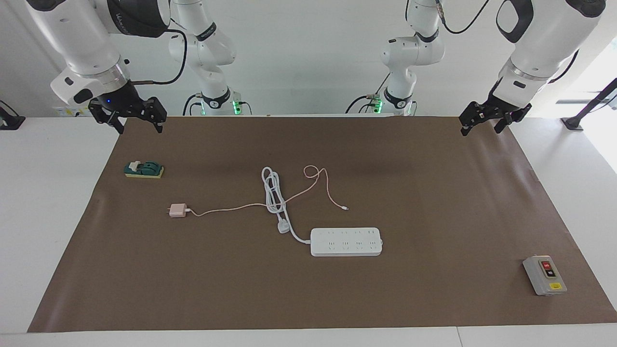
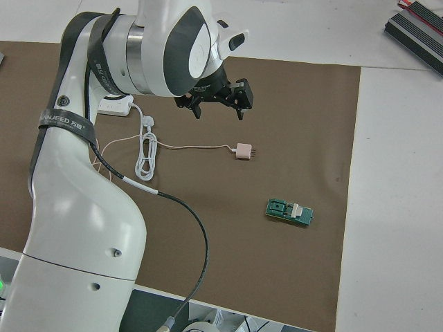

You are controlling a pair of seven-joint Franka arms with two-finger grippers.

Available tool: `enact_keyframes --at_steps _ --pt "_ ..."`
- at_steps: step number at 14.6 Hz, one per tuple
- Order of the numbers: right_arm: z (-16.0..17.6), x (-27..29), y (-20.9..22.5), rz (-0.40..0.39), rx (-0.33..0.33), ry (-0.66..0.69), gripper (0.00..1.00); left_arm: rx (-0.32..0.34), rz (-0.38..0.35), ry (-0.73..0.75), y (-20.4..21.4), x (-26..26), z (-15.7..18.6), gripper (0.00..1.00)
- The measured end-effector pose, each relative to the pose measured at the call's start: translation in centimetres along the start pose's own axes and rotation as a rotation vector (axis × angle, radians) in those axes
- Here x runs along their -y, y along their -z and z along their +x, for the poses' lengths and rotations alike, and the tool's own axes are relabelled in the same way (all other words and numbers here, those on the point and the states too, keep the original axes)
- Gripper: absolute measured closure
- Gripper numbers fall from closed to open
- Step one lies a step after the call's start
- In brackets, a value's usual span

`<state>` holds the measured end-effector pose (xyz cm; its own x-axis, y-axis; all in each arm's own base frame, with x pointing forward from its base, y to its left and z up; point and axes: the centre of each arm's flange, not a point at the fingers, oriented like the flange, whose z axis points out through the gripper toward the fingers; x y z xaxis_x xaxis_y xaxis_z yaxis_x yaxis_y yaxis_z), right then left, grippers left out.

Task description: Plug charger into power strip

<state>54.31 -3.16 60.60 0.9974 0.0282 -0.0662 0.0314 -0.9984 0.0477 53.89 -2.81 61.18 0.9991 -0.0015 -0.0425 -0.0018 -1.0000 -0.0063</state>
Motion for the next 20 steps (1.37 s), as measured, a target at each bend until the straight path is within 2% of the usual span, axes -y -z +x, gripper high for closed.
enact_keyframes --at_steps 3,5,10,14,15,20 --pt "0.0 -1.4 -2.0 0.009 0.018 -0.134 0.00 0.045 0.002 0.000 -0.4 0.0 -0.4 0.00" --pt "0.2 -3.0 -4.1 0.048 0.057 -0.292 0.00 0.063 0.002 0.002 -0.7 0.1 -0.3 0.00" --pt "3.3 -4.7 -11.0 0.172 0.169 -0.681 0.00 0.051 -0.007 0.035 -0.1 0.0 0.7 0.00" --pt "5.6 -6.7 -16.4 0.317 0.279 -1.020 0.00 0.052 -0.111 0.033 1.0 -1.5 1.4 0.00" --pt "6.3 -7.3 -18.6 0.361 0.336 -1.131 0.00 0.068 -0.146 0.012 0.5 -2.2 1.8 0.00" --pt "8.0 -10.0 -26.6 0.545 0.483 -1.314 0.00 0.122 -0.337 -0.067 -2.2 -5.0 4.5 0.00"
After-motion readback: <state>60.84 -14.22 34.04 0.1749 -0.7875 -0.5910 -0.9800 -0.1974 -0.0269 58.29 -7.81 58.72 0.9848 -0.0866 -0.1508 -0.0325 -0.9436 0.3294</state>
